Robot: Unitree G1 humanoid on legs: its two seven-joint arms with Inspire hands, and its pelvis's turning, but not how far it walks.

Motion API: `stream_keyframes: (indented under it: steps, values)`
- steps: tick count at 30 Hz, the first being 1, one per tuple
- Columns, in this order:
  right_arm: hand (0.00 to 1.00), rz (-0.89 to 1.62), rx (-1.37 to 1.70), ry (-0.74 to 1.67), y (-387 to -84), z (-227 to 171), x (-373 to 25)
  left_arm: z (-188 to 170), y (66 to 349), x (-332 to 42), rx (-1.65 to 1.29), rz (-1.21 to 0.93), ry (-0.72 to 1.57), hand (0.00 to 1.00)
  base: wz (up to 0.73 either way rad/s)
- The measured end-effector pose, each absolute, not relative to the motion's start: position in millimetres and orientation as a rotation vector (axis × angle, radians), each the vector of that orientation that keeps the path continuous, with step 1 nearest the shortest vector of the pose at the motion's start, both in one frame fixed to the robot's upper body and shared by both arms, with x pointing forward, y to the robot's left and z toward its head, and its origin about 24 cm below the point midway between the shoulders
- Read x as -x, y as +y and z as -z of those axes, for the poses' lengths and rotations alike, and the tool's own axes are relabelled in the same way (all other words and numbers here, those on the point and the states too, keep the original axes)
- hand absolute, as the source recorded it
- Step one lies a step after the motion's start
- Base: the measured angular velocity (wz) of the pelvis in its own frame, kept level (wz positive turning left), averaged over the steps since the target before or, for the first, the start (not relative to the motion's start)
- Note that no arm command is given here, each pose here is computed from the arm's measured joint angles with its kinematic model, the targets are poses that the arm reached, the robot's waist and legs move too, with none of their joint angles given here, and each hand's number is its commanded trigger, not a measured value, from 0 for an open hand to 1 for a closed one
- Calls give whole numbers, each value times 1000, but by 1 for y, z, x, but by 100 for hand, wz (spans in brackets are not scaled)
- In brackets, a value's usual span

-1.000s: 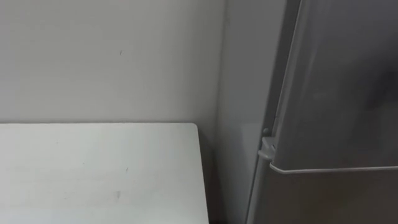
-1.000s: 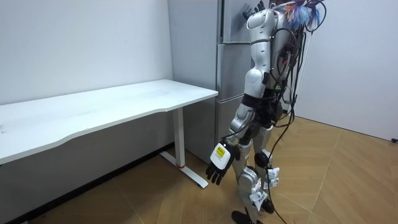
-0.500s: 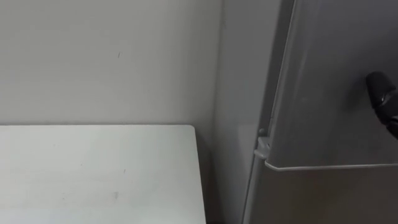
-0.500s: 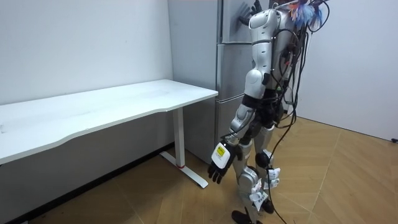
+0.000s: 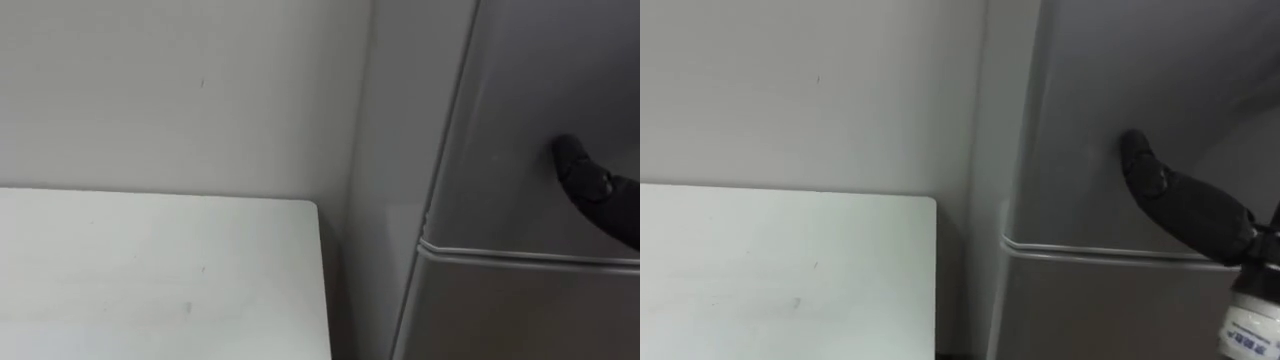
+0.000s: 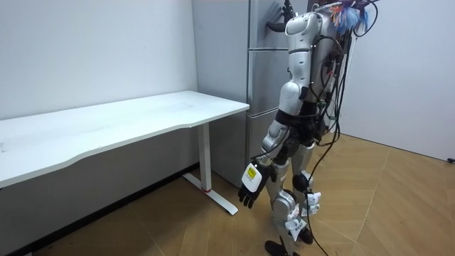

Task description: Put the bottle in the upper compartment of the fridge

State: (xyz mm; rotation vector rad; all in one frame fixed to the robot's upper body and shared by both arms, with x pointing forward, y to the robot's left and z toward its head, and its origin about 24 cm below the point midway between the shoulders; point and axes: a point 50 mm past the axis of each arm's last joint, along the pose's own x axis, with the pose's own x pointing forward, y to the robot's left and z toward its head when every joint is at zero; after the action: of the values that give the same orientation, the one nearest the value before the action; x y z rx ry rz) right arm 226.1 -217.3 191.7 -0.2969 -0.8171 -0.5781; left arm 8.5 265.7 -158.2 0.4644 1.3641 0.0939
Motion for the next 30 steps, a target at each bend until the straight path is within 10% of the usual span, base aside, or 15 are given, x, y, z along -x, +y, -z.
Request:
stream_keyframes:
  steps: [30]
  values:
    - [0, 578, 451, -756, -222, -177, -247, 153, 270, -9, -476, -35, 1375, 0, 2]
